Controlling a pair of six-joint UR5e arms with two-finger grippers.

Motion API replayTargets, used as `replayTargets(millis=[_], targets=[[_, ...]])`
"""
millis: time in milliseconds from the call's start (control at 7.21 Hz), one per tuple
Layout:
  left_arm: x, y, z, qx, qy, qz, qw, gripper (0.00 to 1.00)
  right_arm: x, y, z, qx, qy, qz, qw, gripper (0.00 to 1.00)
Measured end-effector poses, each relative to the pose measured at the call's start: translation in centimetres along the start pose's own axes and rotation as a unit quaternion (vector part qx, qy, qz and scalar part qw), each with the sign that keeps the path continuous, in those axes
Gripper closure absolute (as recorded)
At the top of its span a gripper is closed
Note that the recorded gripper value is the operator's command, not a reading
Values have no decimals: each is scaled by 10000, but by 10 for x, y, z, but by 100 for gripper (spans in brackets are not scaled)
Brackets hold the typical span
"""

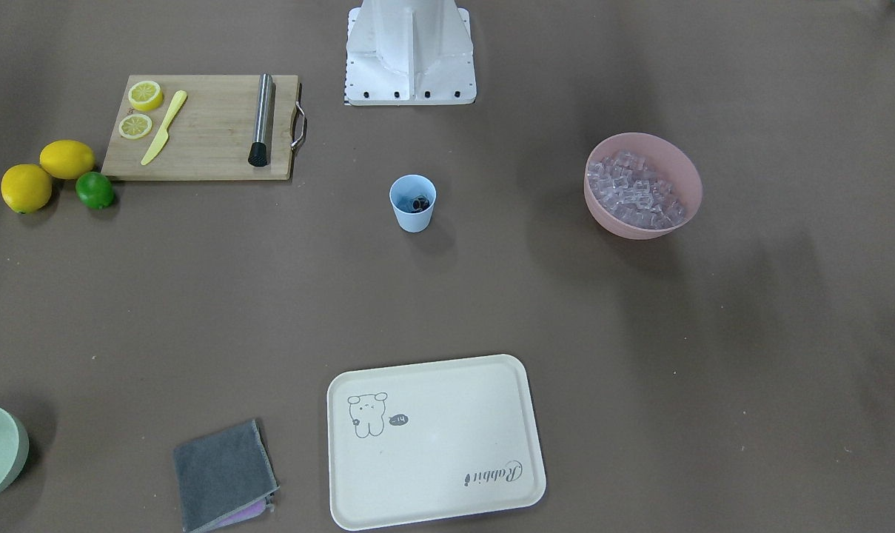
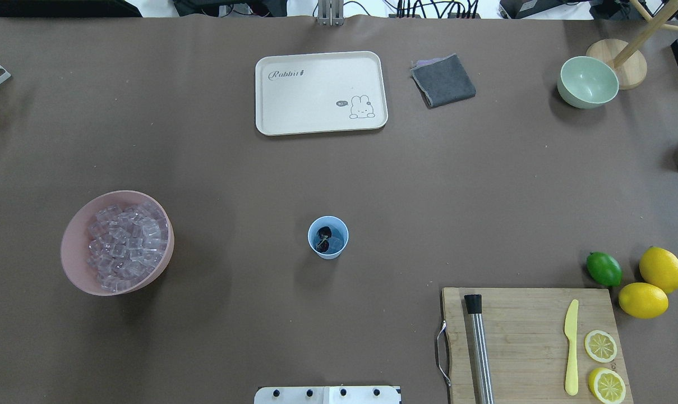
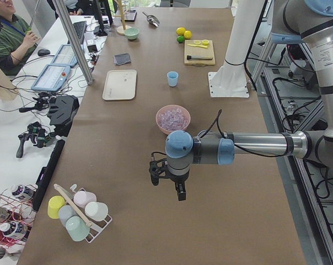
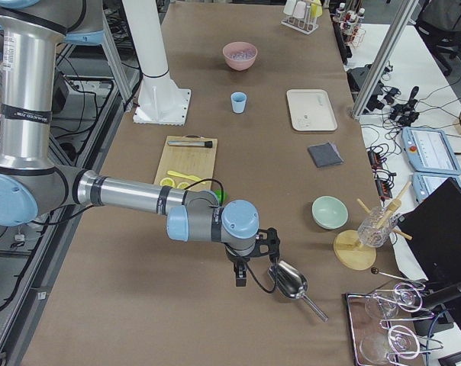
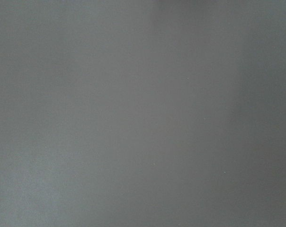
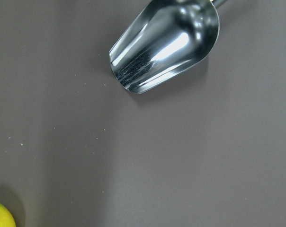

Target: Put ice and cherries in cup

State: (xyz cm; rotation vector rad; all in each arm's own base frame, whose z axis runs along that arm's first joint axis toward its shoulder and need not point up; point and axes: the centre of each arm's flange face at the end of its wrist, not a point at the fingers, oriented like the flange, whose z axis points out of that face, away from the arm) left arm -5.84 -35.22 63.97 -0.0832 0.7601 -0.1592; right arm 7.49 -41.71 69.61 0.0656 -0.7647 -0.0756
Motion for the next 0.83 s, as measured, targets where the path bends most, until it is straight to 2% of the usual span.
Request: replayTargets(millis=[833], targets=[[1,0,-1,10,2,22,10000,0,-10,-2,-10,120,-23,-100,9999,0]])
